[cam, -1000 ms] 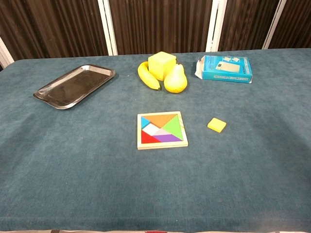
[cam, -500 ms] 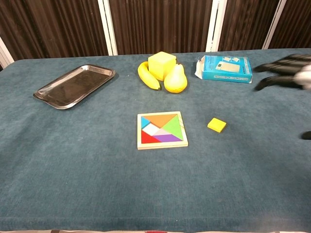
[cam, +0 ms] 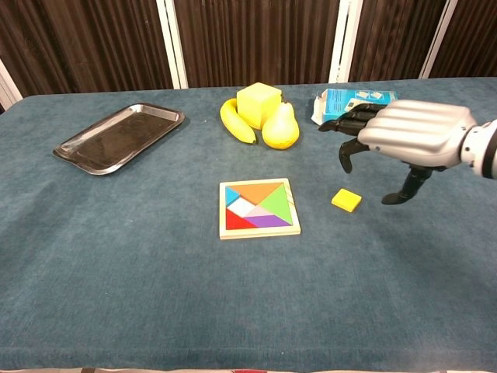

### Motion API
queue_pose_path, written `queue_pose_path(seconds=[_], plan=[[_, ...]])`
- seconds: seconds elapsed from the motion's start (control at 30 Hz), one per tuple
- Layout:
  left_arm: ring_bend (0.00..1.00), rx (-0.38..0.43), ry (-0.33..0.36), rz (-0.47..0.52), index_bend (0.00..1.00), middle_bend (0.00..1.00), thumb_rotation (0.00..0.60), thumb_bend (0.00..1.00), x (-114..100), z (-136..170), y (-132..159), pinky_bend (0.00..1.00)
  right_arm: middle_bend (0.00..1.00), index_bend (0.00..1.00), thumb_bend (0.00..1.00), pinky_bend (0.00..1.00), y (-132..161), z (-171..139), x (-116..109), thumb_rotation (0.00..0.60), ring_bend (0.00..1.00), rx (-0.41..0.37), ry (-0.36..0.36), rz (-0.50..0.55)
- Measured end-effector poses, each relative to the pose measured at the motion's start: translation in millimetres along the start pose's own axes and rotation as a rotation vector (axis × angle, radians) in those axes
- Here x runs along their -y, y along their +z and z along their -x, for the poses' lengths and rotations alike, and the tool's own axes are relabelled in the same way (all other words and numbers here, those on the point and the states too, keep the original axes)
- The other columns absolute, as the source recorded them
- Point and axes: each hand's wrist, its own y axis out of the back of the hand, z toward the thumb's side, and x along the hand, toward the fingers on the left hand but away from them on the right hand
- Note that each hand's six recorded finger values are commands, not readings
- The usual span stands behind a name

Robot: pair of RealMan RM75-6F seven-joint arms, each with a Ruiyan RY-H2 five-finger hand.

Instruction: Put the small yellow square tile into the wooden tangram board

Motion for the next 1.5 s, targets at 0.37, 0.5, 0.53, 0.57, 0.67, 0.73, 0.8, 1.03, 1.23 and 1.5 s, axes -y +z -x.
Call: queue_pose_path(seconds=[0.37, 0.5, 0.53, 0.57, 0.67, 0.73, 0.8, 1.03, 1.23, 1.5], plan=[[0.0, -0.003, -0.001, 0.006, 0.0, 0.0, 0.6, 0.49, -0.1, -0.6, -1.0, 0.0, 0.03, 0.54, 0.39, 0.0, 6.5, 32.3, 19.8, 0.6, 0.0, -0.026, 0.031, -0.007], [0.0, -0.002, 0.004, 0.009, 0.0, 0.0, 0.6, 0.49, -1.3, -0.8, -0.6, 0.0, 0.03, 0.54, 0.39, 0.0, 7.5, 36.2, 26.2, 0.6, 0.0, -0.025, 0.05, -0.01], [0.0, -0.002, 0.004, 0.009, 0.0, 0.0, 0.6, 0.49, -1.3, -1.2, -0.4, 0.0, 0.03, 0.54, 0.39, 0.0, 7.5, 36.8, 27.3, 0.6, 0.0, -0.025, 0.053, -0.013], [0.0, -0.001, 0.004, 0.01, 0.0, 0.0, 0.6, 0.49, -1.2, -1.5, -0.2, 0.0, 0.03, 0.54, 0.39, 0.0, 7.4, 37.7, 28.4, 0.6, 0.0, -0.024, 0.056, -0.017], [0.0, -0.002, 0.004, 0.008, 0.0, 0.0, 0.6, 0.49, -0.9, -1.9, -0.1, 0.0, 0.03, 0.54, 0.39, 0.0, 6.7, 38.5, 30.7, 0.6, 0.0, -0.018, 0.062, -0.016], [0.0, -0.002, 0.002, 0.009, 0.0, 0.0, 0.6, 0.49, -1.3, -1.3, -0.8, 0.0, 0.03, 0.54, 0.39, 0.0, 6.3, 38.7, 31.8, 0.6, 0.0, -0.016, 0.065, -0.017], [0.0, -0.003, 0.0, 0.007, 0.0, 0.0, 0.6, 0.49, -0.7, -0.8, -1.3, 0.0, 0.03, 0.54, 0.39, 0.0, 5.4, 39.0, 32.6, 0.6, 0.0, -0.014, 0.068, -0.021], [0.0, -0.004, -0.001, 0.011, 0.0, 0.0, 0.6, 0.49, -0.3, 0.0, -2.9, 0.0, 0.04, 0.55, 0.39, 0.0, 3.4, 44.0, 33.2, 0.6, 0.0, -0.003, 0.075, -0.016], [0.0, -0.005, -0.002, 0.01, 0.0, 0.0, 0.6, 0.49, 0.3, -0.3, -2.4, 0.0, 0.05, 0.55, 0.39, 0.0, 5.2, 47.2, 33.9, 0.6, 0.0, -0.004, 0.078, -0.012], [0.0, -0.006, 0.006, 0.012, 0.0, 0.0, 0.6, 0.49, -1.2, 0.5, -2.0, 0.0, 0.07, 0.59, 0.4, 0.0, 3.9, 48.1, 34.7, 0.6, 0.0, 0.011, 0.083, -0.008]])
